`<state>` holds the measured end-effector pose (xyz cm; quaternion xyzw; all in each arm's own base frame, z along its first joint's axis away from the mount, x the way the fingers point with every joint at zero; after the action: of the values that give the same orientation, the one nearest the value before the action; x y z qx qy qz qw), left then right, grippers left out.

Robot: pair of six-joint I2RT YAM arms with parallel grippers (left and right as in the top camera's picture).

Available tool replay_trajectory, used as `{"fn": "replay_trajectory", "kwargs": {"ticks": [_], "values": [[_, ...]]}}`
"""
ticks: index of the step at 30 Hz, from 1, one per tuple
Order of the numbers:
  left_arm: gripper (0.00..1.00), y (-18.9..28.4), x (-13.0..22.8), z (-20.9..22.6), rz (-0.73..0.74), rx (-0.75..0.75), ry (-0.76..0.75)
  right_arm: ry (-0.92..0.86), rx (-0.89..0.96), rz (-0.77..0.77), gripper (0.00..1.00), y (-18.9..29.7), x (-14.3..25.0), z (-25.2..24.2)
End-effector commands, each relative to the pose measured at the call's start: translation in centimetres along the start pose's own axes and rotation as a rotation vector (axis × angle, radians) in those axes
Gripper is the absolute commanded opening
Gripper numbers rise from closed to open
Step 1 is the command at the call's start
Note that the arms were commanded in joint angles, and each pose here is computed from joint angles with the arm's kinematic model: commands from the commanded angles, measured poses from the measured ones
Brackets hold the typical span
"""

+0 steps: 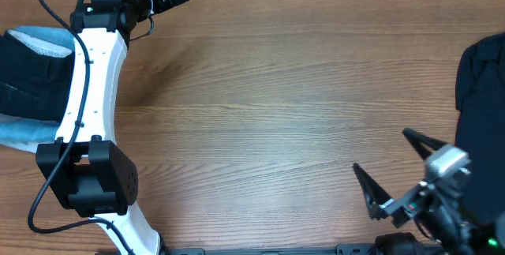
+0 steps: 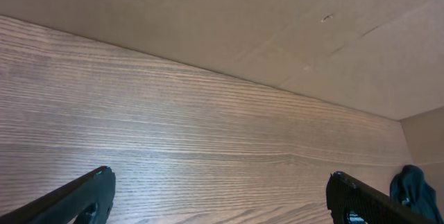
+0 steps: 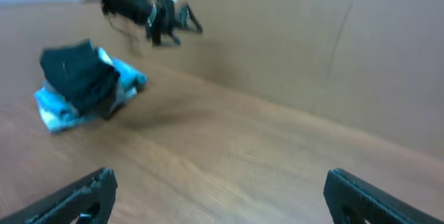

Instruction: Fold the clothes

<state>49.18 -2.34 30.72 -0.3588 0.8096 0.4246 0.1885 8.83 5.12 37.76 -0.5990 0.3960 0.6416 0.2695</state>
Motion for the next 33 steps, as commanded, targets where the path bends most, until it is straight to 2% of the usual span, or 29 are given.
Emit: {"fn": "replay_trajectory", "kwargs": {"ticks": [1, 4, 6, 9, 13, 19, 33], "values": [[1.00, 0.1, -0.1, -0.2, -0.008, -0.001, 0.003, 0.024, -0.005, -0.047, 1.00, -1.4, 3.0, -0.2], [1.00, 0.1, -0.1, -0.2, -0.008, -0.001, 0.003, 0.074, 0.008, -0.145, 1.00, -3.3, 5.4, -0.9], [1.00, 0.1, -0.1, -0.2, -0.008, -0.001, 0.003, 0.193, 0.036, -0.317, 1.00, -4.9, 6.7, -1.5], [1.00, 0.1, -0.1, -0.2, -0.008, -0.001, 0.003, 0.301, 0.067, -0.488, 1.00, -5.9, 8.2, -1.8], [1.00, 0.1, -0.1, -0.2, -0.008, -0.001, 0.003, 0.321, 0.153, -0.574, 1.00, -6.6, 10.3, -2.6], [1.00, 0.1, -0.1, -0.2, -0.008, -0.001, 0.003, 0.256, 0.275, -0.504, 1.00, -6.7, 12.0, -3.7], [1.00, 0.1, 0.0, -0.1, 0.002, -0.006, 0.008, 0.157, 0.321, -0.260, 1.00, -8.5, 17.2, -4.8]]}}
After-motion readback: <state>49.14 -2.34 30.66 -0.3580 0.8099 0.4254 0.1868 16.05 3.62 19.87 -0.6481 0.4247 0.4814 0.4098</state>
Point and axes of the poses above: each gripper's point midway between its finger pads, its own y axis back along the fingers, its own z axis along the line the jaws close on, x = y × z, the point moved 8 cm from there along y, back along the fingers, and after that the axes turned 2 degrees about y, right-handed, at the moved point
